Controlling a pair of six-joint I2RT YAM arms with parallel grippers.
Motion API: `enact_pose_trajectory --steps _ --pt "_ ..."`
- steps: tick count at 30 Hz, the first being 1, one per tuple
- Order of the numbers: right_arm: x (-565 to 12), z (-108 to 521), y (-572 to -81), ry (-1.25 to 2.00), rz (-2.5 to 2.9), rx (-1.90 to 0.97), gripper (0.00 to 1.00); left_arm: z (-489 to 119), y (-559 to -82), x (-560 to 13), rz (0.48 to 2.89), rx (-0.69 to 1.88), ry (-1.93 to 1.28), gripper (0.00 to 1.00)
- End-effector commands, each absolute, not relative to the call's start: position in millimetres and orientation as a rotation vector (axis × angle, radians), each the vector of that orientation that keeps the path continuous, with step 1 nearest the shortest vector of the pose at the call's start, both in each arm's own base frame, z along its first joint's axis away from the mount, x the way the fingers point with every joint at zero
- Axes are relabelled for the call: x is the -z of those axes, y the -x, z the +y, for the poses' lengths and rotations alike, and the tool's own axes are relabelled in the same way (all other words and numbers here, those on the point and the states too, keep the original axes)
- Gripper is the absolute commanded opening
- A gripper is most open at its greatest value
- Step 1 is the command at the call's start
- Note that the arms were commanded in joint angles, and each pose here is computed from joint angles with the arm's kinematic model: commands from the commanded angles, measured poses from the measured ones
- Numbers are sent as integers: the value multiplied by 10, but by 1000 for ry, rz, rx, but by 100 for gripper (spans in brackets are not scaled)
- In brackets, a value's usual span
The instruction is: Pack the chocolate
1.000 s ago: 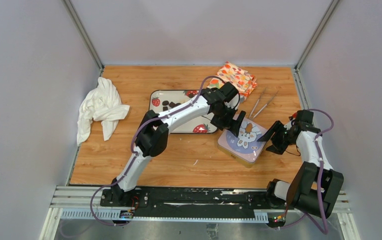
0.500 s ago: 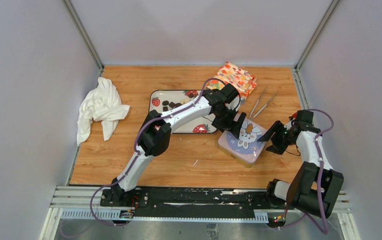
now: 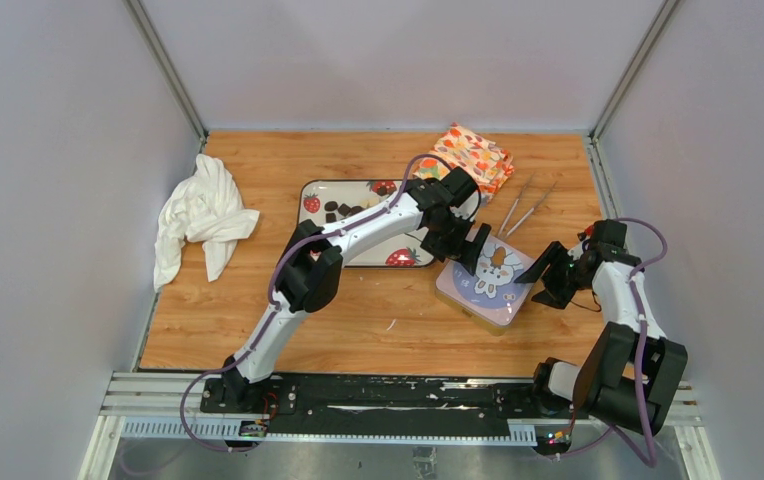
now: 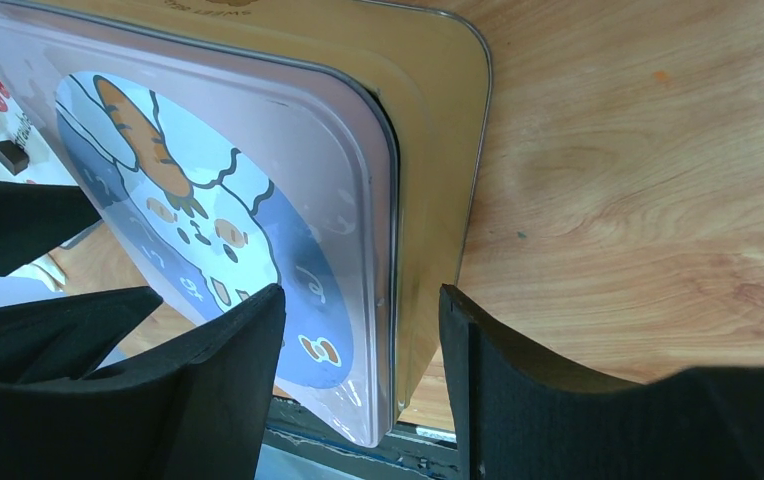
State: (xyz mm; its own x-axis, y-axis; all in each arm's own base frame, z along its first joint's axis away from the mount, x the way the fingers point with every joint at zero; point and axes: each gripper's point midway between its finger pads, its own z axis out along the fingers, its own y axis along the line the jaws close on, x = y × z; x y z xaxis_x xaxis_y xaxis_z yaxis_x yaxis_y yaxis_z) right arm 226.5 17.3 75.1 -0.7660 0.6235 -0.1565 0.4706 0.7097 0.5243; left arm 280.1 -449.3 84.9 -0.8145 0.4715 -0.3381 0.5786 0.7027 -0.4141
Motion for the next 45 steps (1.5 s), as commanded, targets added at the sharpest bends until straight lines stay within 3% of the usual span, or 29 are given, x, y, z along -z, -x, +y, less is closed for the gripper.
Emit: enact_pose_trajectory --steps 1,23,38,45 --pt "-778 134 -2291 -857 2592 -667 62 -4508 -2826 -1144 2629 766 -853 91" --pt "-783 109 -2343 -859 2593 -663 63 -4675 -2729 -1234 2614 916 -909 68" --pt "-737 59 -2355 -889 2589 -622 53 -4713 -2804 -1027 2639 888 -905 70" --pt "-639 -7 -2334 -896 2611 -563 56 -4656 -2887 -896 2641 807 -905 76"
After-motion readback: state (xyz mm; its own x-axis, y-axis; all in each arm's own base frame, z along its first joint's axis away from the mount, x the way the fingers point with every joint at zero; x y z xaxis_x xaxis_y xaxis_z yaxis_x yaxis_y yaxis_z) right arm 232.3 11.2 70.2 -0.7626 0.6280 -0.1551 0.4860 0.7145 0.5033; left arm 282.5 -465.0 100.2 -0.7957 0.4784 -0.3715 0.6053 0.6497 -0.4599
